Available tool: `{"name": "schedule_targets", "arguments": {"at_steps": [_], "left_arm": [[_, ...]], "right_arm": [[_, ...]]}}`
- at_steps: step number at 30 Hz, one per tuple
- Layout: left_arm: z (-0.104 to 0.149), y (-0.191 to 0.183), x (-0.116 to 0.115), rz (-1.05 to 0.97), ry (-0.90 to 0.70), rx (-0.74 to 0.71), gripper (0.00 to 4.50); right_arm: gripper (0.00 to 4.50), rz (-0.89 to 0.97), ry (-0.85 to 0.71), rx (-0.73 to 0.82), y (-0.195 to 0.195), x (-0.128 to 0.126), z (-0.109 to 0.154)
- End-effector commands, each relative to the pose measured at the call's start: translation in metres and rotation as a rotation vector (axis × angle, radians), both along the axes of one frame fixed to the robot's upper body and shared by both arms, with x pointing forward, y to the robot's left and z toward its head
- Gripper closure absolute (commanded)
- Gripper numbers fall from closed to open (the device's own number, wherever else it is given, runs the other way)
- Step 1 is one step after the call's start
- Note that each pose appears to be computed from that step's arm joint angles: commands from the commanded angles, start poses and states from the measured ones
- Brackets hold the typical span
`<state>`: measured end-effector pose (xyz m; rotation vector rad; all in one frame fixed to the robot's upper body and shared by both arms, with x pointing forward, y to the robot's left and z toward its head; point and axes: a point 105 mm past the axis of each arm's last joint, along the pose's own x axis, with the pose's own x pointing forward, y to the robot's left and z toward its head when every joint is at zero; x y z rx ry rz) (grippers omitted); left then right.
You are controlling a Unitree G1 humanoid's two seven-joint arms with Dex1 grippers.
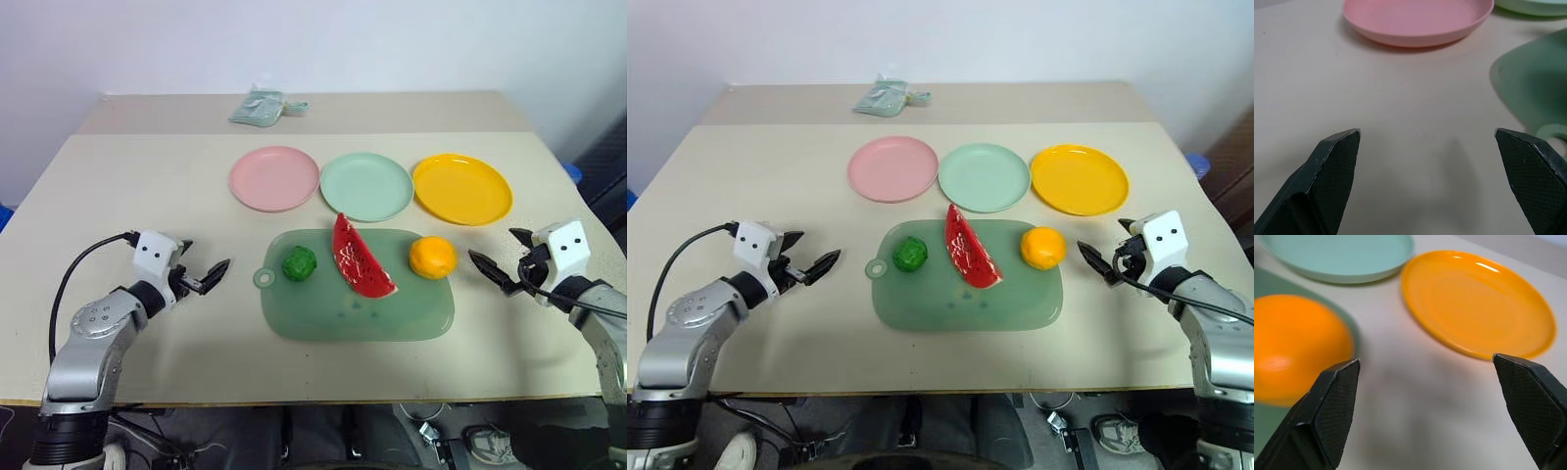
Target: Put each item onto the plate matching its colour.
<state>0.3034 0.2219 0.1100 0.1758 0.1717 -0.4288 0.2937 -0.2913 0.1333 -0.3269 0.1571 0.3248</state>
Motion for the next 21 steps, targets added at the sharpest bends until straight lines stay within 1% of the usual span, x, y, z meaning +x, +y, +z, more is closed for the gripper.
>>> {"name": "schedule_targets", "arguments": {"at_steps": [1, 11, 16, 18, 20, 21], "left_arm": [[0.017, -0.01, 0.003, -0.033, -0.056, -0.002, 0.0], [0.021, -0.03, 0.0, -0.097, -0.053, -0.014, 0.0], [0.026, -0.059, -0.002, -0.269, -0.042, -0.04, 0.0], [0.026, -0.073, -0.003, -0.349, -0.039, -0.03, 0.0], [0.025, -0.084, -0.002, -0.405, -0.032, -0.019, 0.0], [0.023, -0.086, -0.003, -0.425, -0.026, -0.011, 0.0]], "right_arm": [[0.08, -0.003, -0.055, -0.006, 0.001, -0.003, 0.017], [0.08, 0.006, -0.064, -0.018, 0.006, -0.005, 0.02], [0.08, 0.052, -0.118, -0.017, 0.019, -0.005, 0.04], [0.08, 0.103, -0.132, 0.02, 0.031, -0.008, 0.052], [0.08, 0.202, -0.105, 0.127, 0.048, -0.014, 0.062], [0.08, 0.25, -0.093, 0.154, 0.057, -0.018, 0.066]]}}
